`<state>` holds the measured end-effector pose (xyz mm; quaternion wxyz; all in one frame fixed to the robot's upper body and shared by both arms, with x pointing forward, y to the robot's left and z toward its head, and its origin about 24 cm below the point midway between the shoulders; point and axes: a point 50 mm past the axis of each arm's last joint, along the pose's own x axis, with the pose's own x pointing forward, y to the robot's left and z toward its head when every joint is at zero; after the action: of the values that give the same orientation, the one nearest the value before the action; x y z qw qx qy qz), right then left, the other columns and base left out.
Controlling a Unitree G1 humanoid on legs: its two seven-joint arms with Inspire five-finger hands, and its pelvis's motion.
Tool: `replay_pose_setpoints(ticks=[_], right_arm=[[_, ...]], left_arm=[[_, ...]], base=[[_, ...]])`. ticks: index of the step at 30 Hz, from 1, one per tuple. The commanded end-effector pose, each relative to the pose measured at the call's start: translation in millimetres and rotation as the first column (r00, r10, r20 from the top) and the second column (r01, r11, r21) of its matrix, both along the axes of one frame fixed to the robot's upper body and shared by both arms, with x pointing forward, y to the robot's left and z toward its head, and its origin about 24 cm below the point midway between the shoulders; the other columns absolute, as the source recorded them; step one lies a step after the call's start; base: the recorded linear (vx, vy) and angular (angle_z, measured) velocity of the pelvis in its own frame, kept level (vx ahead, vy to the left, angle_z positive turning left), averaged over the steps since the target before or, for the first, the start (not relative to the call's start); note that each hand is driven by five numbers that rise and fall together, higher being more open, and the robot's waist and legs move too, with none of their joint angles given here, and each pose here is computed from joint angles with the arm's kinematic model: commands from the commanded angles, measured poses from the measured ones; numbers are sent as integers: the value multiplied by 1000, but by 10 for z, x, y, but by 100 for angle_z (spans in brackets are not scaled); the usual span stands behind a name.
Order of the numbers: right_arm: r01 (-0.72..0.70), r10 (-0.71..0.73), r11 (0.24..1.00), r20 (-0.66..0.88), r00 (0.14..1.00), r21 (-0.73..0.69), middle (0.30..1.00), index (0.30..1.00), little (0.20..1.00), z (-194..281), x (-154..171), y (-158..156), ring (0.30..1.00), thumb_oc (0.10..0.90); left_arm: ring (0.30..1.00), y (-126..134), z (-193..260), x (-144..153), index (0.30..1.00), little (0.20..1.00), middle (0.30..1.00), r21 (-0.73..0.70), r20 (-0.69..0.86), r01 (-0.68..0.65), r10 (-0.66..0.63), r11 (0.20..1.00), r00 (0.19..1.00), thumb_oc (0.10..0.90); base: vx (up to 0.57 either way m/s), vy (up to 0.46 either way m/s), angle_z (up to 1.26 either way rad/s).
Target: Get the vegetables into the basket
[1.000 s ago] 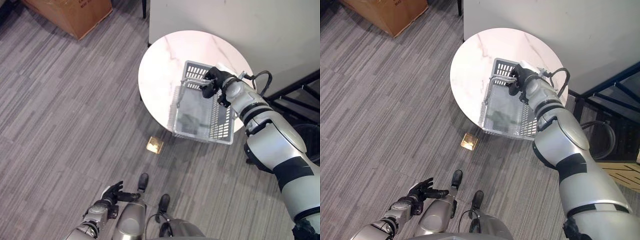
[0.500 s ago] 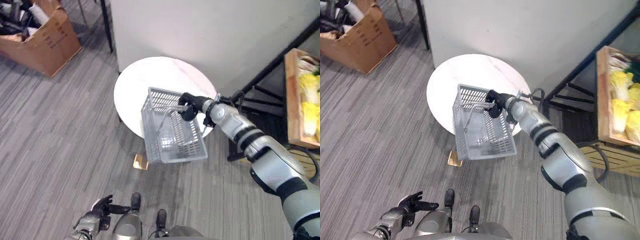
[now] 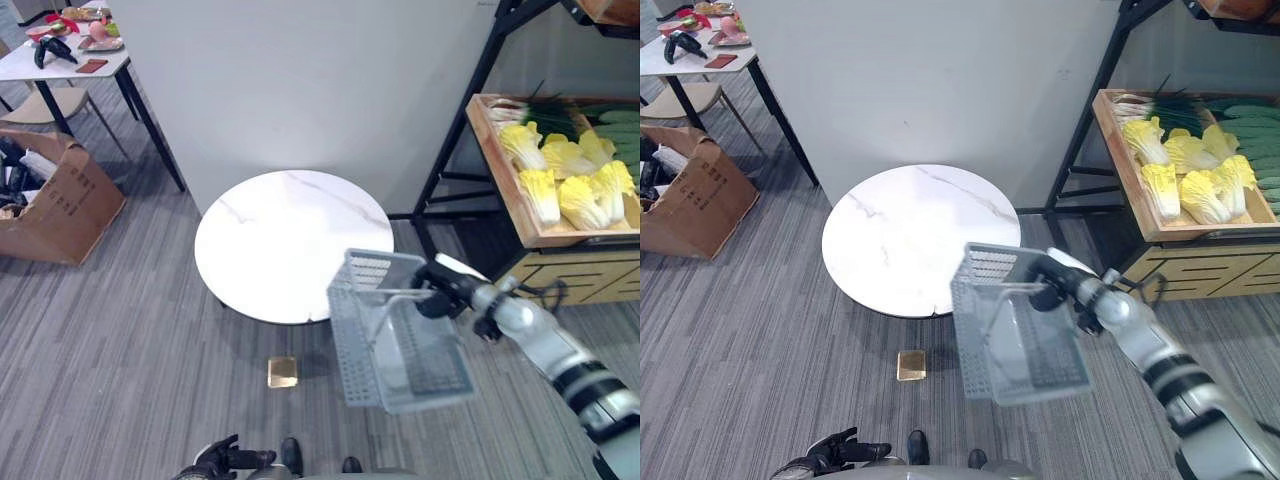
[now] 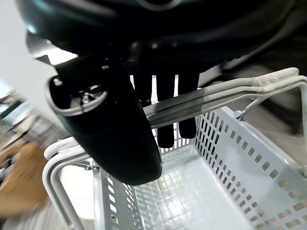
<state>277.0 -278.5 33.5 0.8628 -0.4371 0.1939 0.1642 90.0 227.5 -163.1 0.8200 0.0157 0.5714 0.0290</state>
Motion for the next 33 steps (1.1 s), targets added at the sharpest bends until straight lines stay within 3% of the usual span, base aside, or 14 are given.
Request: replay_pose_setpoints(ticks=[1,6,9,10,16,18,25,33], right_arm=[[-3,-14,999,308,951,54,300,300,300,685,303,-39,300,400],[236,-235,972,144,961,8,300,300,300,185,-65,-542,300,400],[280,-277,960,99,956,-20,300,300,300,67,-126,-619,300,400],[352,-353,936,49,934,32,300,300,300,-129,-212,-638,300,400],[481,-477,871,-69,876,96,300,300,300,-591,-390,-538,300,400],[590,-561,792,-191,805,159,300,300,300,-909,-614,-468,300,400],[655,-595,741,-306,743,148,300,300,300,-1188,-887,-377,300,400],[662,-581,733,-361,729,158,300,300,300,-1331,-1030,-238,300,400]], left_arm=[[1000,-12,-20,-45,1000,1000,1000,16,-74,177,-175,984,982,900],[1000,-22,-8,21,1000,1000,1000,-3,-46,127,-127,992,991,900],[1000,-31,-6,38,1000,1000,1000,-4,-45,136,-136,991,990,900],[1000,-46,-7,49,1000,1000,1000,-4,-45,140,-140,990,989,900],[1000,-64,-19,26,1000,1000,1000,6,-59,144,-143,990,988,900],[1000,-66,-19,26,1000,1000,1000,10,-56,148,-147,989,987,900],[1000,-20,-19,-11,1000,1000,1000,29,-72,150,-148,988,986,900],[1000,4,-17,-23,1000,1000,1000,40,-72,135,-132,990,989,900]], base=[[-33,-21,-17],[-35,-16,-6],[-6,0,-1],[-6,2,-3],[-9,6,-4],[0,0,0],[14,24,5],[22,28,1]])
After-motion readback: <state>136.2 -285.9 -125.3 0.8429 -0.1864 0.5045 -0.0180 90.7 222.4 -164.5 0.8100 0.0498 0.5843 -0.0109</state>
